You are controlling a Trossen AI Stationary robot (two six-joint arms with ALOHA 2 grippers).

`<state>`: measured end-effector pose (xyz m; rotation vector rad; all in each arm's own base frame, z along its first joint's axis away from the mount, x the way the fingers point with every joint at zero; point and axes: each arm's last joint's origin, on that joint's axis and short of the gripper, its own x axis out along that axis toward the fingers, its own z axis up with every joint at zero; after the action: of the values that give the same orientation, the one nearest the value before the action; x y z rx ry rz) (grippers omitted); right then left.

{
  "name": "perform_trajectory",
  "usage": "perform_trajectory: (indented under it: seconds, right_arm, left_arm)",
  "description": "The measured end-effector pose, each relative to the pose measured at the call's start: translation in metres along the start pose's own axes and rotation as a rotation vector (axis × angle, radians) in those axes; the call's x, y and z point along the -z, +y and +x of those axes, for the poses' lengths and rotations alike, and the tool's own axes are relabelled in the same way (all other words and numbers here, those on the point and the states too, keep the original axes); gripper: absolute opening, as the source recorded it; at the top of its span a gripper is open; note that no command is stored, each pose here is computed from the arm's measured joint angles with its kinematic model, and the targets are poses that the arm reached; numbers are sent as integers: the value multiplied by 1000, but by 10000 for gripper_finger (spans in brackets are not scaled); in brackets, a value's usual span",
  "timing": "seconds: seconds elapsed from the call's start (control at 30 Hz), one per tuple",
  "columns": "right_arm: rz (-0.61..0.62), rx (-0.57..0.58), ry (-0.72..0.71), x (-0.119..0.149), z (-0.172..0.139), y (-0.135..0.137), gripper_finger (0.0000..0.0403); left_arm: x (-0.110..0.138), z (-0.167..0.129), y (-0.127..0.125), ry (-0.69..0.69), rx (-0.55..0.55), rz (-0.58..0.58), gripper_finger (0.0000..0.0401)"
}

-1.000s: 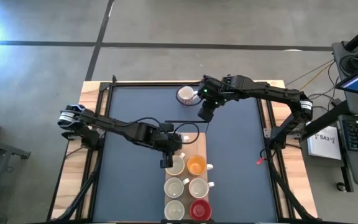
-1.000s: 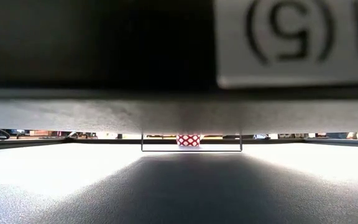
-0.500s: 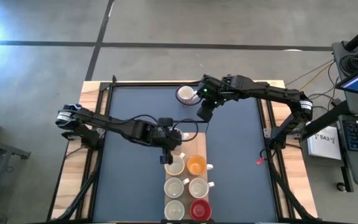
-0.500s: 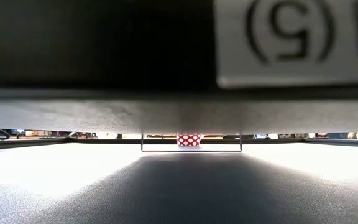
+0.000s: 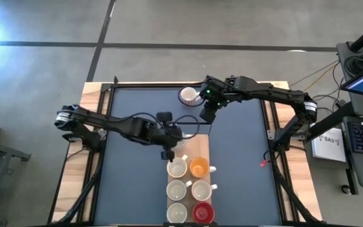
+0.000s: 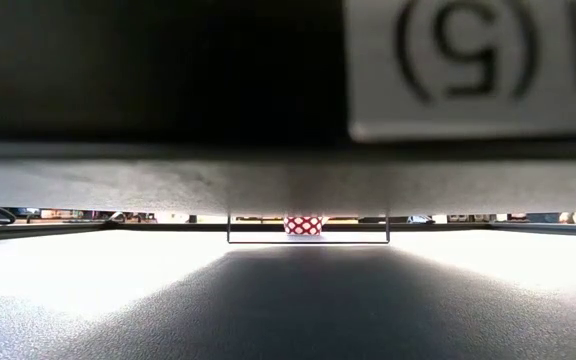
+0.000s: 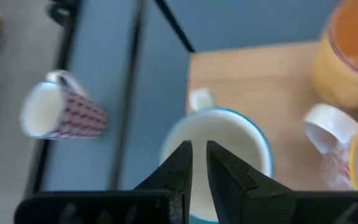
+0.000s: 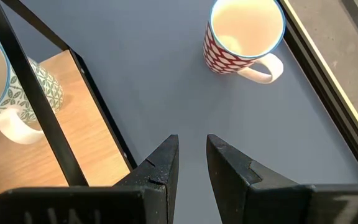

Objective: Place coffee mugs
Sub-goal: Put the blue and red mug on the shelf

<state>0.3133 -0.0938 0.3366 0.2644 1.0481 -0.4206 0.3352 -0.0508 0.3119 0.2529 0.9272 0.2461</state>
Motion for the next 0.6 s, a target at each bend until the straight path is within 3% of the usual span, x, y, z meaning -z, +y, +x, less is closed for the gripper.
perform_trajectory:
  seconds: [0.27, 0.47, 0.6]
  right_arm:
    - [-26, -14, -86, -8, 0, 1, 73]
    - [-20, -29, -183, -19, 1, 3, 73]
    - [-137, -19, -217, -22, 2, 4, 73]
  left_arm:
    - [7, -34, 23, -37, -198, -111, 30]
    - [16, -45, 43, -19, -261, -249, 30]
    - [19, -53, 58, -50, -368, -367, 30]
